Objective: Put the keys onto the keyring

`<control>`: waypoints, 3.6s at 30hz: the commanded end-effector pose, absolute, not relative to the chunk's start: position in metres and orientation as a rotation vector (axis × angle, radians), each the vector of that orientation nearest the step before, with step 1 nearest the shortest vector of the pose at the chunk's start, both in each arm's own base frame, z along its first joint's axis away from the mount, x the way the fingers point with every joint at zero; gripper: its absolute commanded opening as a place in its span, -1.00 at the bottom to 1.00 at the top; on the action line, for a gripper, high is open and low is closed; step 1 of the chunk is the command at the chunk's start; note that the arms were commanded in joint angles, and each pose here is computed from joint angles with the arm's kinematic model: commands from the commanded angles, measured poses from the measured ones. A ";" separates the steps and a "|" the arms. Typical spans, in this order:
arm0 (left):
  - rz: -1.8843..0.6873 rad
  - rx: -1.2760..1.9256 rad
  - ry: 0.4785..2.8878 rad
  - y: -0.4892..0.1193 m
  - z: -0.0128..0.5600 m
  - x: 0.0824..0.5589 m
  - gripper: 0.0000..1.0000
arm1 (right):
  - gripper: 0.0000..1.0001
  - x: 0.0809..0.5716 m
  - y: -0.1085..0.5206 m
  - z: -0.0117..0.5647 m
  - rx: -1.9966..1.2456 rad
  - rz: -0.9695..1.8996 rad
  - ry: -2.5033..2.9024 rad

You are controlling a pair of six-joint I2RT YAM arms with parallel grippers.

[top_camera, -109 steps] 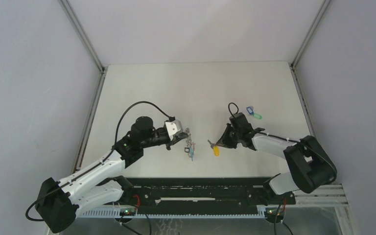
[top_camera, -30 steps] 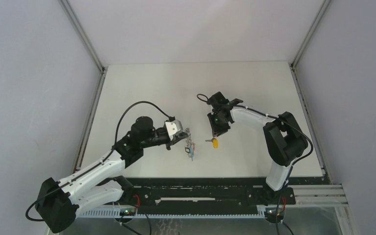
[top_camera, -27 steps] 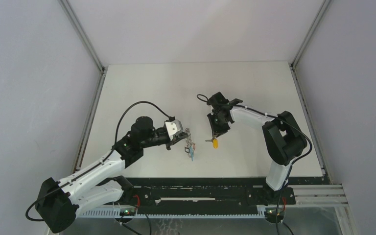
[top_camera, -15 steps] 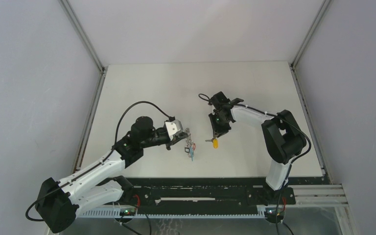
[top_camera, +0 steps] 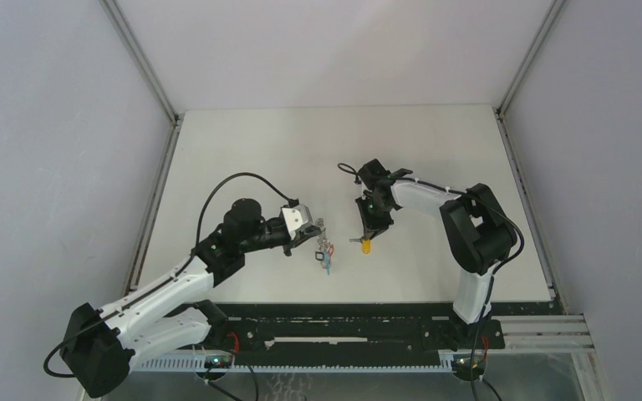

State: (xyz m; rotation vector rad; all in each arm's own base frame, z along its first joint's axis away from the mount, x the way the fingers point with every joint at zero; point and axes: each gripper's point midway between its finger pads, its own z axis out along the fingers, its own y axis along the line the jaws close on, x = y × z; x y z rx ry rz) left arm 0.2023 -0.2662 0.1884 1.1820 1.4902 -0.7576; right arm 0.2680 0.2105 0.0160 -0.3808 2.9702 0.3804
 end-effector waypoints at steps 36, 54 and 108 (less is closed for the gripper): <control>-0.755 1.145 1.415 -0.270 0.213 0.208 -0.99 | -0.78 0.282 0.223 0.030 -0.385 0.457 2.940; -0.753 1.144 1.416 -0.269 0.213 0.208 -1.00 | -0.89 0.278 0.220 0.022 -0.406 0.437 2.970; -0.701 1.306 1.177 -0.262 0.225 0.182 -0.99 | -1.00 0.182 0.291 0.254 -1.615 0.828 1.004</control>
